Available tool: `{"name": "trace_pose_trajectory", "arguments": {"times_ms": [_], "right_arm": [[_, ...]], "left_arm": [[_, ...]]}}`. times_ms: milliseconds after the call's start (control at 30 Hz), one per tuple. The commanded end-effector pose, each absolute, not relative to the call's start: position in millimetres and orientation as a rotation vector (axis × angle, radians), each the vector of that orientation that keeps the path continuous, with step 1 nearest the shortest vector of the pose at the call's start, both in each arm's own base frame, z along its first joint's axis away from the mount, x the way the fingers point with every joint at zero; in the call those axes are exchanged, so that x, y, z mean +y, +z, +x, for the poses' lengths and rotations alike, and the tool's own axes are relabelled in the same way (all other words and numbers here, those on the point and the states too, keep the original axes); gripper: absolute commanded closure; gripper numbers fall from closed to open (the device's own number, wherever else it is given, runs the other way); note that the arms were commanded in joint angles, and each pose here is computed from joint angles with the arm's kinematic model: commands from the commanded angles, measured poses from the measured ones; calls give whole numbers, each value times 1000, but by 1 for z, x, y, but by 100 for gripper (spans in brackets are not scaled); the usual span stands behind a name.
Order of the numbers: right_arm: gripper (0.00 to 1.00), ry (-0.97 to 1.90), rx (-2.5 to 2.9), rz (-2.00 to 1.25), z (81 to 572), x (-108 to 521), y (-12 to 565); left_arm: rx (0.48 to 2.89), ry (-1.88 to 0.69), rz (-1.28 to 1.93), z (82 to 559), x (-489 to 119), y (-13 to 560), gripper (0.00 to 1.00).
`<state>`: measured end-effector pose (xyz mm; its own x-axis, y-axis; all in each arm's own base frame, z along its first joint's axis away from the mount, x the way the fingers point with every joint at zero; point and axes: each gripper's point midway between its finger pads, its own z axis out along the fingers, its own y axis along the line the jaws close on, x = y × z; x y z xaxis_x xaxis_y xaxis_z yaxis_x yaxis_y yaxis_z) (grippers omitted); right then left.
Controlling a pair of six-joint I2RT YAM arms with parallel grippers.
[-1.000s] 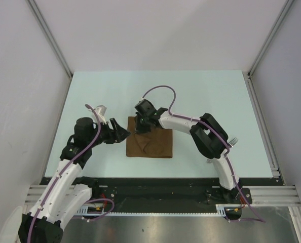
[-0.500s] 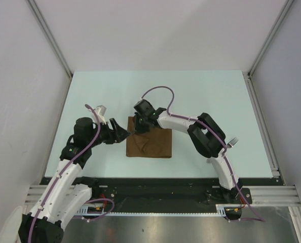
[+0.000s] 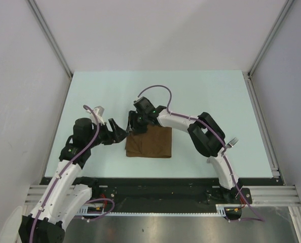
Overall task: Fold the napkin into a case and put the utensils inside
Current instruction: Fold the rectangle-folded napkin at the center of the board.
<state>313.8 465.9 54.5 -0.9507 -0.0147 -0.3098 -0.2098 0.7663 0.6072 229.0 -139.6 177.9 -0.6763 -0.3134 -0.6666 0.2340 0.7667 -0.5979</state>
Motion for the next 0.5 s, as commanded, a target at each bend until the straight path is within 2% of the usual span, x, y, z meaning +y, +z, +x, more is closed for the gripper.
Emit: {"name": "trace_pose_trajectory", "arguments": {"times_ms": [0,33,67,133,167,200,300,333,467], "right_arm": [[41,1101,2542,-350,297,447,124],[38,1116,2500,-358,294,439,145],[38,1093,2533,-364,287,423,133],[38,1109,2482,-367,288,403,148],[38,1076,2529,-358,279,386,125],[38,1091,2490,-361,282,384,125],[44,1188,2472,-399,272,385,111],[49,1197,2483,-412,268,387,106],[53,1215,2494,-370,264,377,99]], "left_arm": [[2155,-771,-119,239,-124,180,18],[2151,-776,-134,242,-124,181,18],[2164,-797,-143,243,-127,177,18],[2122,-871,-143,251,-136,184,20],[2149,-907,-149,251,-141,173,22],[2154,-952,-146,251,-147,172,25],[2196,-1052,-168,255,-160,155,35],[2179,-1062,-176,260,-162,155,36],[2288,-971,-216,264,-154,122,27]]}}
